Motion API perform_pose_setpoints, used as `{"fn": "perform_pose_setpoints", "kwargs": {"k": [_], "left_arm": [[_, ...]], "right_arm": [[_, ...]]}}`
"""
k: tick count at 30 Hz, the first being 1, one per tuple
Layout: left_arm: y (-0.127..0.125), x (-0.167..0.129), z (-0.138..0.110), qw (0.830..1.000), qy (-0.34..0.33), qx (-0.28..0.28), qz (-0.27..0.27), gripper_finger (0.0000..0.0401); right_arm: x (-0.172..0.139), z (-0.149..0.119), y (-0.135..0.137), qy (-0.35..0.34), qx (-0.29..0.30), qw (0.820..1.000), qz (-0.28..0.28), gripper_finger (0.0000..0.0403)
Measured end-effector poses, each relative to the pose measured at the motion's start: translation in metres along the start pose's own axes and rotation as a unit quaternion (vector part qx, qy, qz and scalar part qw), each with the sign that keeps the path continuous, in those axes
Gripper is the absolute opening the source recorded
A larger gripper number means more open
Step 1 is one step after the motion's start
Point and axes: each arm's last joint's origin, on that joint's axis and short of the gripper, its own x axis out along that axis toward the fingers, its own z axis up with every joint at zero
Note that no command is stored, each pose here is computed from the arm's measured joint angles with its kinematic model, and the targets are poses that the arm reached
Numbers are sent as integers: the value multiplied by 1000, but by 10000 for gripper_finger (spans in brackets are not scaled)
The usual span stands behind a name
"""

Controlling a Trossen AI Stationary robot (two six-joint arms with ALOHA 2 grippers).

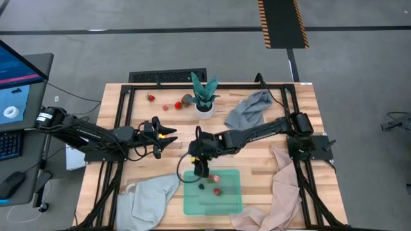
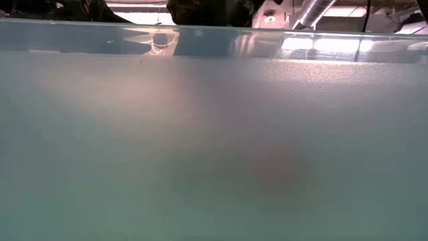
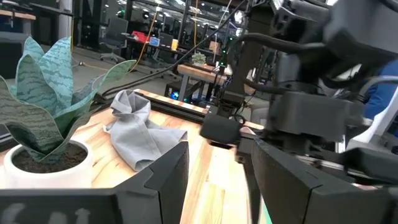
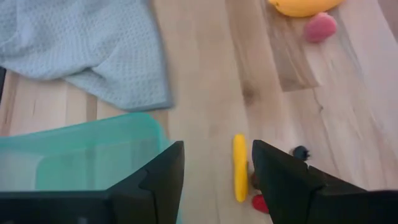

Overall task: Pick and placing Produce into tupperware
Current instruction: Put the red cherry into the green bin

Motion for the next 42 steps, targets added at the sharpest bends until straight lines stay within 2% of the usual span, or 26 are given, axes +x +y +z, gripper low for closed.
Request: {"fn": "perform_pose_setpoints", "kwargs": {"k": [6,18,24,42], "left_arm": [[0,0,0,1000,0,0,0,167],[0,0,0,1000,0,0,0,167],[0,0,0,1000,0,0,0,167],[0,0,0,1000,0,1,-1,167]], "right_arm": [[0,4,-17,1,5,1000,6,203],[0,6,-39,25,15,998,56,187],[-1,4,-49,39,18,998,49,181],[-1,3,-51,48,17,997,57,175]]}}
